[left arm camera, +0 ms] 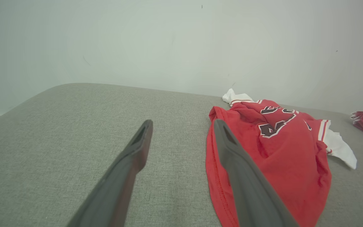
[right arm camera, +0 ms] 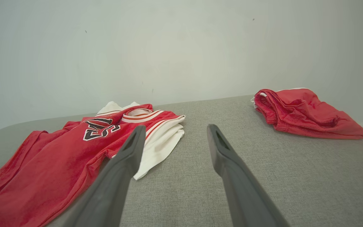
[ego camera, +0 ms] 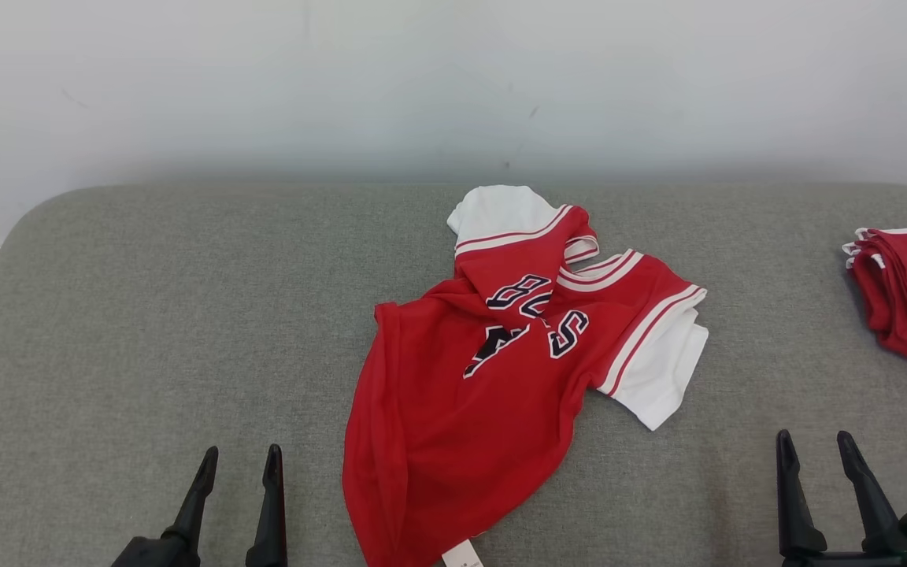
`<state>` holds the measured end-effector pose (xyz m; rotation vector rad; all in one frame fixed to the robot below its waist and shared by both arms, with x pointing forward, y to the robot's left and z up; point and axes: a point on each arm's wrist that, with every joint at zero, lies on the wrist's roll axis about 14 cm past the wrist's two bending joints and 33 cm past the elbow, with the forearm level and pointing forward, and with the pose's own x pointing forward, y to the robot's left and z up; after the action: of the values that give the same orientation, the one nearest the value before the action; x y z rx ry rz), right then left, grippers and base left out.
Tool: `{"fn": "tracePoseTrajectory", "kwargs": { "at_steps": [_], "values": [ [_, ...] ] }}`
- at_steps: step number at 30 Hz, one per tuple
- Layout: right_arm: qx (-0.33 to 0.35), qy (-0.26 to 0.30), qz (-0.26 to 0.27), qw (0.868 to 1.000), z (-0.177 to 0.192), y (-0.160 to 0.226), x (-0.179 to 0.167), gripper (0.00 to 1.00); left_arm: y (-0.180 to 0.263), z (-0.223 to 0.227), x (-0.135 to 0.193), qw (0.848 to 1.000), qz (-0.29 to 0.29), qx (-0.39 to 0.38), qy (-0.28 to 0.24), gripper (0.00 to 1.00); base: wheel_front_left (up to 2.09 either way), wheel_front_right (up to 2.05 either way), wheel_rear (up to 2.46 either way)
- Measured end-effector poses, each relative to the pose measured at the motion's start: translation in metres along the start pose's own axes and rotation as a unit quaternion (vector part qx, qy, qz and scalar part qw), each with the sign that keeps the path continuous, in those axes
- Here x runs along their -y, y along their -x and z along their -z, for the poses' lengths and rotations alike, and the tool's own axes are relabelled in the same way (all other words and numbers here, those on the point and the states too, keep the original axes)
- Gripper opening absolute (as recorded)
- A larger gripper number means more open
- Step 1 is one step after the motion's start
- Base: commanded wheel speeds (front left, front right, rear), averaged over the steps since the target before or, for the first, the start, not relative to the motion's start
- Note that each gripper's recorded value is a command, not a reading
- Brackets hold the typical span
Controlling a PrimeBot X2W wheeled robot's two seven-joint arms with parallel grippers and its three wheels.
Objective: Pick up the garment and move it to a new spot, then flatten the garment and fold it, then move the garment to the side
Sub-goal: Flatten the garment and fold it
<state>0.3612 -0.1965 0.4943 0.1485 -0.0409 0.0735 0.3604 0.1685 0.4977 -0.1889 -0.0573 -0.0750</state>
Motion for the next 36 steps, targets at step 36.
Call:
{"fn": "tracePoseTrajectory", "kwargs": {
  "at_steps": [36],
  "values": [
    [-0.066, 0.062, -0.021, 0.996, 0.03, -0.045, 0.017, 1.0, 0.049, 0.093, 0.077, 0.981, 0.112, -0.155, 0.013, 1.0, 0.0, 0.0, 0.0]
  ]
}}
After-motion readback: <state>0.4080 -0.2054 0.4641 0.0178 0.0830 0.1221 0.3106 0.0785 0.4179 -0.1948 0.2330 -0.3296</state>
